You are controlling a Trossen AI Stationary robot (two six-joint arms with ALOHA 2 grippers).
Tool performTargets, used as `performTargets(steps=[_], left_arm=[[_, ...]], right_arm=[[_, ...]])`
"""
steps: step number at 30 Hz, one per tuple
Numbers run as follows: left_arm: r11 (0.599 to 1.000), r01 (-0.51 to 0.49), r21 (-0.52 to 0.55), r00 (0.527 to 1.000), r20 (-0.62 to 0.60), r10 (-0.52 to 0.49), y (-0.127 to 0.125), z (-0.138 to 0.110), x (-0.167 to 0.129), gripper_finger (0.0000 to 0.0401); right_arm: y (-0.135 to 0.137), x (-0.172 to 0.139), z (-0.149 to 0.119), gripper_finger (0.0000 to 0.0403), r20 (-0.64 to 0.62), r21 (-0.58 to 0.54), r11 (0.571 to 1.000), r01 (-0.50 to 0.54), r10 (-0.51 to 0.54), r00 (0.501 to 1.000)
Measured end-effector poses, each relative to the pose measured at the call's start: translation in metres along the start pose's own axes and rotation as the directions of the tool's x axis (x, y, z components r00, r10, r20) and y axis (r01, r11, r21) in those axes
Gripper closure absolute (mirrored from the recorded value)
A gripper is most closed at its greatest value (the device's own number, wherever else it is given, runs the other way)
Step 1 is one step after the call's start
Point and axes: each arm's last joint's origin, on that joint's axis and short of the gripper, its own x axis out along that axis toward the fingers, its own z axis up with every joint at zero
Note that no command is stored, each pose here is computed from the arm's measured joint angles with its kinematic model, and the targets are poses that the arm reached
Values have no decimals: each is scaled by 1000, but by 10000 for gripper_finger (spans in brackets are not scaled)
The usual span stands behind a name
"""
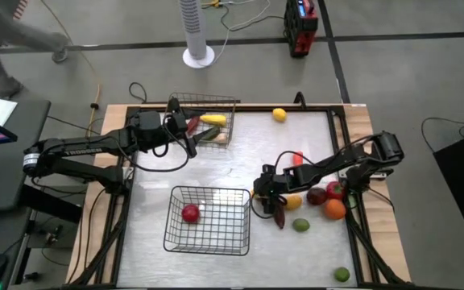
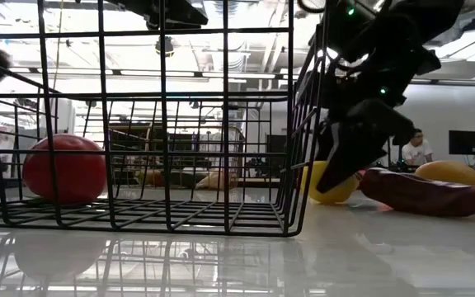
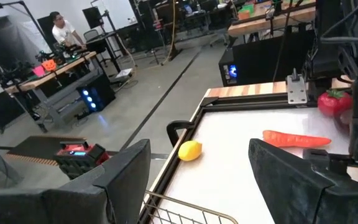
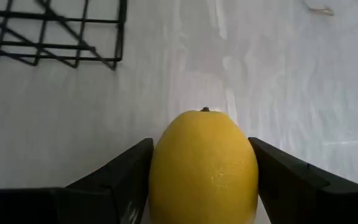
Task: Sort produce into baskets
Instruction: Put the yellow lemon into the top wire basket
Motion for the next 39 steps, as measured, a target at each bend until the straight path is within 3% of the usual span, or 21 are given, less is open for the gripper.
performTargets(steps=[9,14,18,23,28,31,35,39], left_arm=[[1000,3,3,1000,-9,-3,0,-1,0,140],[1000,0,0,1000,5,0,0,0,0,140],[1000,-2,-3,1000,18,2,0,2,0,140],[1000,-1,-3,1000,15,1,0,1,0,140],[1000,-4,-17,1000,27,5,1,3,0,140],[1000,-5,-24,1000,30,6,1,3,0,140],[1000,-5,-25,1000,27,6,1,3,0,140],[1000,0,-19,1000,3,0,0,0,0,140]], right_arm=[[-21,-23,6,166,17,3,999,41,-41,999],[-51,-49,15,159,101,0,974,225,-224,969],[-86,-65,34,159,298,69,945,319,-324,898],[-129,-73,59,158,586,127,958,258,-283,760],[-166,-69,87,157,709,190,953,238,-301,638],[-180,-59,107,157,754,201,958,205,-285,592],[-191,-34,131,157,740,205,963,176,-270,616],[-199,-16,147,145,647,167,973,161,-231,726]])
